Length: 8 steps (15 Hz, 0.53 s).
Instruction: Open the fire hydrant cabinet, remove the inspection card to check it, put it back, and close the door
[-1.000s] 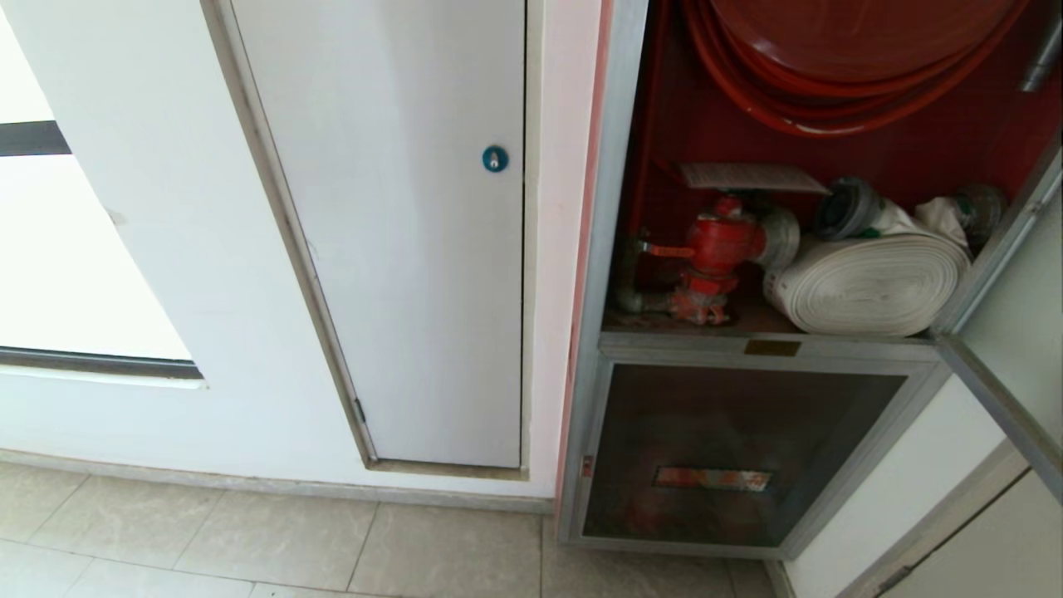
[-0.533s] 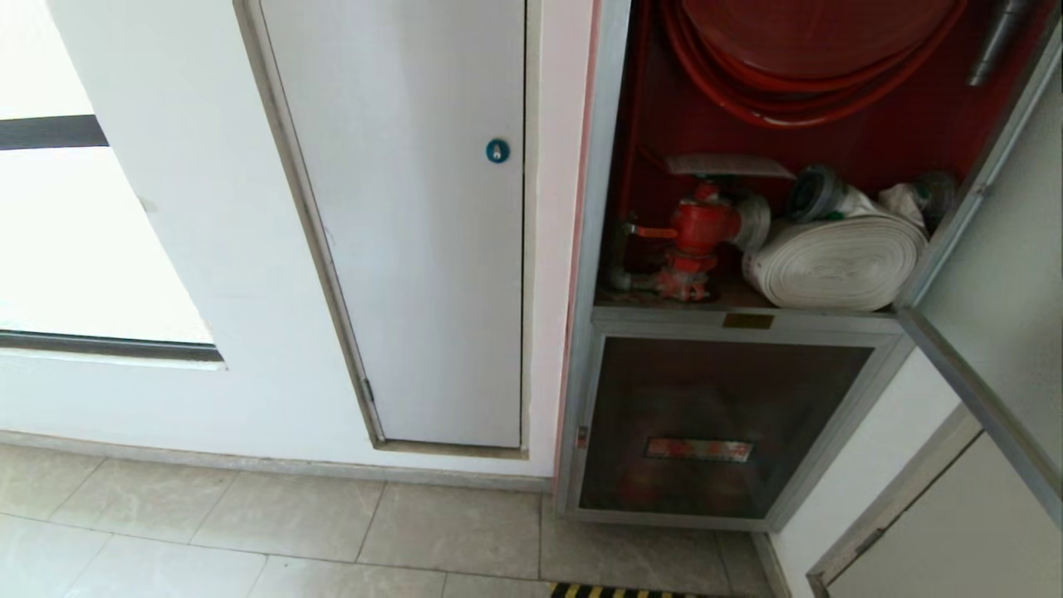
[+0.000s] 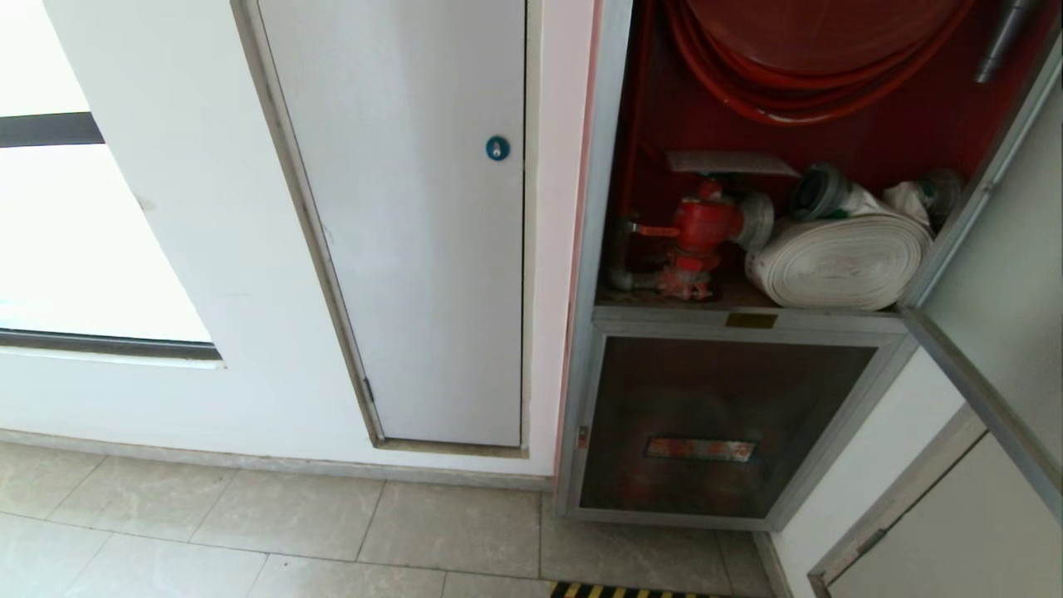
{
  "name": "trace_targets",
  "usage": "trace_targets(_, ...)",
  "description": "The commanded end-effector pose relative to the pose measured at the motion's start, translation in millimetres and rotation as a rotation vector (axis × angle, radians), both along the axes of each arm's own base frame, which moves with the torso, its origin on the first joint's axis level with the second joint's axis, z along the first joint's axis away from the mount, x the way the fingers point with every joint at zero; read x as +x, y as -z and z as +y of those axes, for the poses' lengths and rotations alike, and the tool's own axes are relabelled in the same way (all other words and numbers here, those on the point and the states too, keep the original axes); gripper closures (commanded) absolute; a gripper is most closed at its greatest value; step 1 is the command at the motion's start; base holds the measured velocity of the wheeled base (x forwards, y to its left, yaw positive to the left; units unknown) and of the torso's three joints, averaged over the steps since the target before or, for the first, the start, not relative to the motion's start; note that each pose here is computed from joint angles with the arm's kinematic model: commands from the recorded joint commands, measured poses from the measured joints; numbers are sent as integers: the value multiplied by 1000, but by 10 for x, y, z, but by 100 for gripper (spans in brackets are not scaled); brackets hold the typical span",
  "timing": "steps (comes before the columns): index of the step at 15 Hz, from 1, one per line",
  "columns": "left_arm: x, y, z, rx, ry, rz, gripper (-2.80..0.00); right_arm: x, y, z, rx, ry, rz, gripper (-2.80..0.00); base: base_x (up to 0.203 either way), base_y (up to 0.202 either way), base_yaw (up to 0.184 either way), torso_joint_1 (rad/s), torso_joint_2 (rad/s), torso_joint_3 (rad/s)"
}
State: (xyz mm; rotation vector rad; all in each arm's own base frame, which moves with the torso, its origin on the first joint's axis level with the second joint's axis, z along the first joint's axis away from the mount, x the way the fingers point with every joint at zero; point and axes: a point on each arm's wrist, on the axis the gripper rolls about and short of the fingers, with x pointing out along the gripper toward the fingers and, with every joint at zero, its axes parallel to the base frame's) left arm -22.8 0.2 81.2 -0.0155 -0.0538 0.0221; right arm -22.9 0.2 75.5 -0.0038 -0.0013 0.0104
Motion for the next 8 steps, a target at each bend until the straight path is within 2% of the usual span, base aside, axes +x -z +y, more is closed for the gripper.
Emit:
trace_targets(1, 14, 51, 0, 0, 0, 18, 0, 1, 0, 0, -1, 0, 1, 0, 0, 0, 0, 0, 0, 0)
trace_targets(8, 14, 51, 0, 0, 0, 18, 0, 1, 0, 0, -1, 0, 1, 0, 0, 0, 0, 0, 0, 0)
